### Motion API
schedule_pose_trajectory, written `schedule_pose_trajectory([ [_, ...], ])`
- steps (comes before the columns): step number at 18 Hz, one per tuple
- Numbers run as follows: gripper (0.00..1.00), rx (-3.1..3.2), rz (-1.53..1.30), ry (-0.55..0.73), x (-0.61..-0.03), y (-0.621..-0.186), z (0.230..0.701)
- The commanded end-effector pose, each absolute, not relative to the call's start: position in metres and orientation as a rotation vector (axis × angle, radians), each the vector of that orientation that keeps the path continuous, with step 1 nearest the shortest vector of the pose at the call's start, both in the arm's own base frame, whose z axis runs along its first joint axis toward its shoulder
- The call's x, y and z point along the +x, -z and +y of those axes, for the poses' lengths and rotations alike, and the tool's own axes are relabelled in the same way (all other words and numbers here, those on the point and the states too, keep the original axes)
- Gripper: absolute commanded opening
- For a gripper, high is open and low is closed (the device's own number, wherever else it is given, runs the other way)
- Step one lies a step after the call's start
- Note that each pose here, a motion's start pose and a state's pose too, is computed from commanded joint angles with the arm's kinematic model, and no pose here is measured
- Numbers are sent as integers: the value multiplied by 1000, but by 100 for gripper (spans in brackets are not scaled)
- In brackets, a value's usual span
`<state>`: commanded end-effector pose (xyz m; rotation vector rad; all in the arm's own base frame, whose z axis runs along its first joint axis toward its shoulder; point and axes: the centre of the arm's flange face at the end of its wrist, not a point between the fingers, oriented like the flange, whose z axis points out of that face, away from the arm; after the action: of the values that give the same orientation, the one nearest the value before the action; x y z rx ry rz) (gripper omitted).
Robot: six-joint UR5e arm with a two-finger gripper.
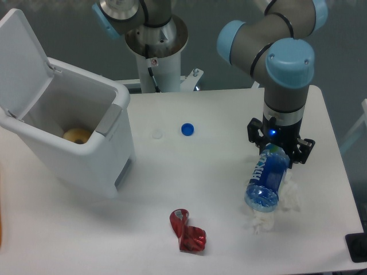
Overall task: Place the plastic bottle in the trash can
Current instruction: 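Carry the held blue-labeled water bottle with the gripper toward the white bin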
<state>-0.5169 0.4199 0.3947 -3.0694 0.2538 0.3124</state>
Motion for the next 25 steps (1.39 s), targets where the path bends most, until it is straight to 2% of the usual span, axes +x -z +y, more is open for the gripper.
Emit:
schedule_pose_trajectory([
  [9, 37, -3035, 274, -395, -497, -441, 427],
  [15, 38, -2931, 331, -431, -397, -504, 470],
  [19, 38, -2846, 427, -359, -316, -538, 475],
  [25, 40, -2723, 372, -275, -227, -588, 479],
])
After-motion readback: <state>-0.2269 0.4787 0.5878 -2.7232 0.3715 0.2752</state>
